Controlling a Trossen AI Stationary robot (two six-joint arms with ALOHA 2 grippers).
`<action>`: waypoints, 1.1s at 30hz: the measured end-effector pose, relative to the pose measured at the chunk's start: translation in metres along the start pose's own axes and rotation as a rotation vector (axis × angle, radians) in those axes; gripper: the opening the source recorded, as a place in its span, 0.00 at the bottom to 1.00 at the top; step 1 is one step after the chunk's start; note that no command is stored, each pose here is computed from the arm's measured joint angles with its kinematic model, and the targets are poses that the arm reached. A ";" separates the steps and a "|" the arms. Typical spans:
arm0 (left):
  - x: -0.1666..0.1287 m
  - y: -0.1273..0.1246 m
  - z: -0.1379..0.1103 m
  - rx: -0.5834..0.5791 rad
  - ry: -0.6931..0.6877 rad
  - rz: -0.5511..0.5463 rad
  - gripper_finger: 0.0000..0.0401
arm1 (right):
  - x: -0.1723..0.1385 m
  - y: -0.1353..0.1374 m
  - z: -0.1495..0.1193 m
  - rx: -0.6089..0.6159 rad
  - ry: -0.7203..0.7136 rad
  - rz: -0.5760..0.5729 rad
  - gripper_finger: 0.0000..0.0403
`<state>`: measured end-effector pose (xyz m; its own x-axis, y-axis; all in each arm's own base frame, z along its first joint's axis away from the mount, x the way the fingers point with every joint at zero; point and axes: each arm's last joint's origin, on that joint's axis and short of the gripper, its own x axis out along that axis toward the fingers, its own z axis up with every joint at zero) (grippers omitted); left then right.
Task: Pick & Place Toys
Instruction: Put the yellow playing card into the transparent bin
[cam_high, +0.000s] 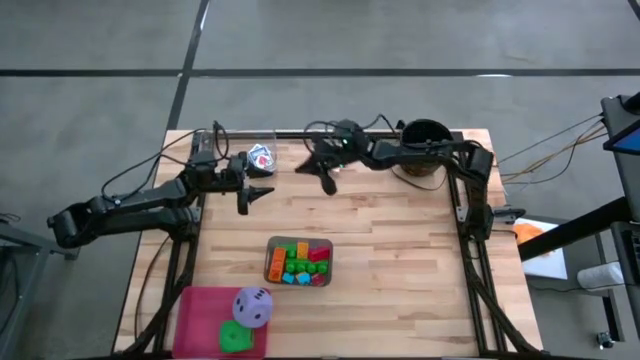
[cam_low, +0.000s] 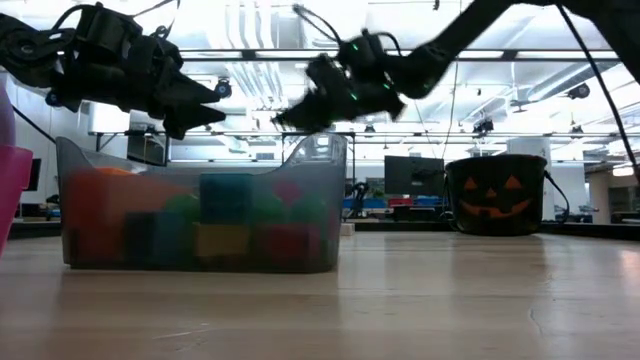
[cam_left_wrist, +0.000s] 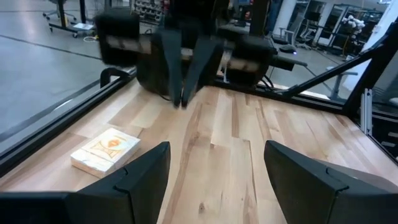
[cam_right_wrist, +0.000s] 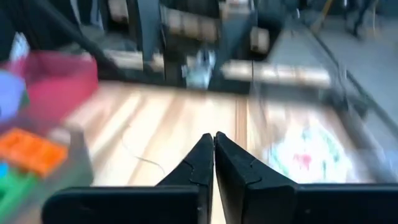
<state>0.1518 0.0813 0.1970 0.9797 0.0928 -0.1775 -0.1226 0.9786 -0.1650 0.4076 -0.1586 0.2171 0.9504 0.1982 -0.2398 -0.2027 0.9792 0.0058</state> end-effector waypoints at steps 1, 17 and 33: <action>0.000 0.000 0.000 0.000 0.000 -0.002 0.66 | -0.006 0.003 -0.007 0.015 0.024 -0.017 0.04; 0.001 -0.001 0.000 -0.004 0.002 -0.008 0.66 | -0.054 0.010 -0.045 0.123 0.466 -0.293 0.42; 0.001 -0.001 -0.001 -0.003 0.011 -0.005 0.66 | -0.020 -0.027 -0.059 0.106 0.789 -0.365 0.95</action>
<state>0.1525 0.0799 0.1960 0.9786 0.0859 -0.1871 -0.1182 0.9785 -0.1691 0.3806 -0.1918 0.1646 0.5030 -0.1778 -0.8458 0.1426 0.9823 -0.1217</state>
